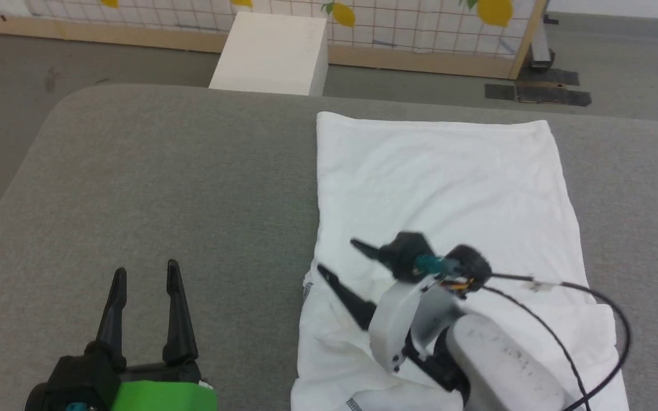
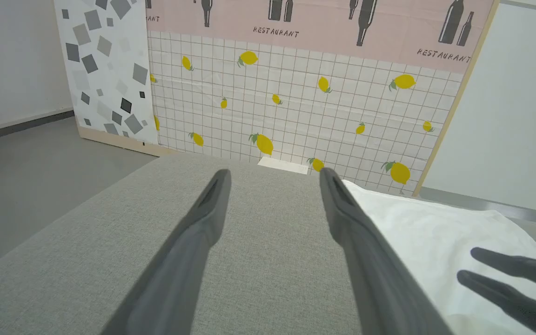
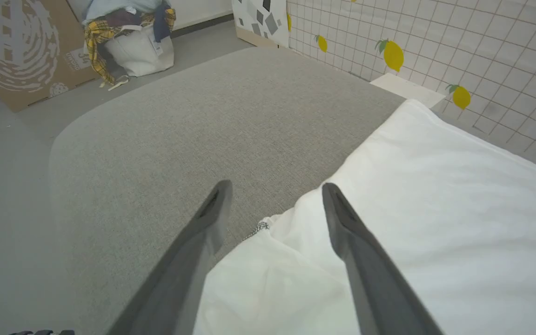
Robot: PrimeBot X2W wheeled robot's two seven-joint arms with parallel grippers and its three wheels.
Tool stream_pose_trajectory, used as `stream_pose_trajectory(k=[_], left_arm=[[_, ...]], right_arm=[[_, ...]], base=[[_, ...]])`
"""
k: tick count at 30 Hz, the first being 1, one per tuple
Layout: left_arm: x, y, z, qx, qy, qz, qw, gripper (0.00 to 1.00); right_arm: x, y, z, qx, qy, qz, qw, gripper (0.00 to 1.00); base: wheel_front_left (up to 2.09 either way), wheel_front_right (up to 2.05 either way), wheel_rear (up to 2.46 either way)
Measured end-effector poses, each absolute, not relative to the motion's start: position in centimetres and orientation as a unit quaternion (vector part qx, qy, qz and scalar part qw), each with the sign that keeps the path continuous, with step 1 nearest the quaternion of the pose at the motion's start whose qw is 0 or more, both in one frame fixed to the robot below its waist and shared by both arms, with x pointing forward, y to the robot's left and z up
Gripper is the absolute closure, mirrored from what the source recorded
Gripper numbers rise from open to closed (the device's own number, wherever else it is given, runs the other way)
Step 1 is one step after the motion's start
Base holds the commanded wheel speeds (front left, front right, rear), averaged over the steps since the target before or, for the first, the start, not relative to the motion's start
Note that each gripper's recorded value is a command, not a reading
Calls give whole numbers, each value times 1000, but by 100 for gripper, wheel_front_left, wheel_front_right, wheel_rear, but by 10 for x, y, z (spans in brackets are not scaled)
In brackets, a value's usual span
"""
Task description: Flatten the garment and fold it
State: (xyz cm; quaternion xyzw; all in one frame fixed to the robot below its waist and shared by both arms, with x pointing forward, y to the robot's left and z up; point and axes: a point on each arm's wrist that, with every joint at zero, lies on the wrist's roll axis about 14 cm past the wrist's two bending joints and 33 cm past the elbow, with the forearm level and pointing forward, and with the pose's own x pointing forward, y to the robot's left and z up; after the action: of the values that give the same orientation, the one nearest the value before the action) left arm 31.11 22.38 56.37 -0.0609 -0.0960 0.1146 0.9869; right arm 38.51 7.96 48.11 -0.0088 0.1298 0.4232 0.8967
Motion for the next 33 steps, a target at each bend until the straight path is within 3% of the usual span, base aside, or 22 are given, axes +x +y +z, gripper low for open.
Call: stream_pose_trajectory(k=[4,9,12,16,26,33], left_arm=[[317,214,569,-63,-103,95,988,0],[324,202,573,-66,-107,71,990,0],[329,196,572,-68,-105,61,990,0],[334,184,567,-71,-97,38,992,0],[349,163,552,-69,-69,-3,995,0],[419,146,611,7,-126,-86,988,0]], right_arm=[[417,40,524,14,65,362,930,0],[444,-74,564,11,-13,206,978,0],[435,-135,573,-2,-41,114,993,0],[411,-182,569,-9,-39,38,998,0],[372,-232,532,16,15,-37,999,0],[388,-228,536,13,7,-31,999,0]], base=[[0,0,0],[0,0,0],[0,0,0],[0,0,0],[0,0,0],[0,0,0]])
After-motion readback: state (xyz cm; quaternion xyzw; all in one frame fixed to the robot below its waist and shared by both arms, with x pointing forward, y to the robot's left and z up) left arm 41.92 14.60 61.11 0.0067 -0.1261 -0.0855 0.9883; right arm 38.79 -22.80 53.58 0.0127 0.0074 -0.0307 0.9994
